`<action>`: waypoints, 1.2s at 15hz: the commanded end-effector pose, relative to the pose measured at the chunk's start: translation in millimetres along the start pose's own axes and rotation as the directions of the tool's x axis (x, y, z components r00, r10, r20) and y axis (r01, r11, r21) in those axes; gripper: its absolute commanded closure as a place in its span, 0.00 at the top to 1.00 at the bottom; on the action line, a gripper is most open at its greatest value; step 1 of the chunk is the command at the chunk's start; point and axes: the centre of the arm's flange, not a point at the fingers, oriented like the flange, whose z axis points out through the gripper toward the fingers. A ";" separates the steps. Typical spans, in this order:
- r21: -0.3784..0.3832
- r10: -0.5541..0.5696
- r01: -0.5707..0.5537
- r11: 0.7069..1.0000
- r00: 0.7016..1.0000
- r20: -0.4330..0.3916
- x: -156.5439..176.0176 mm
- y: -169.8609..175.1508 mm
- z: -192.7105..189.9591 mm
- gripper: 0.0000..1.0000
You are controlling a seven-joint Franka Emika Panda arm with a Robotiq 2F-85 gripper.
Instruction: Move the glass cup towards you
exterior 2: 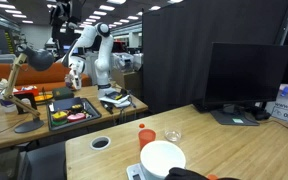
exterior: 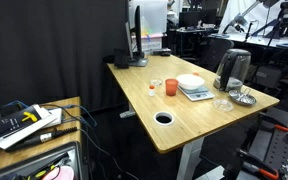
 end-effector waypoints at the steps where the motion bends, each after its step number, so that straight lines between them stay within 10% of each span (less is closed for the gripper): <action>1: 0.000 0.000 0.000 1.000 1.000 0.000 0.0 0.0 0.0 1.00; 12: -0.004 0.000 0.000 1.000 1.000 -0.008 3.3 0.0 -2.0 1.00; 18: -0.030 0.062 -0.063 0.998 0.997 -0.036 63.1 17.3 11.1 1.00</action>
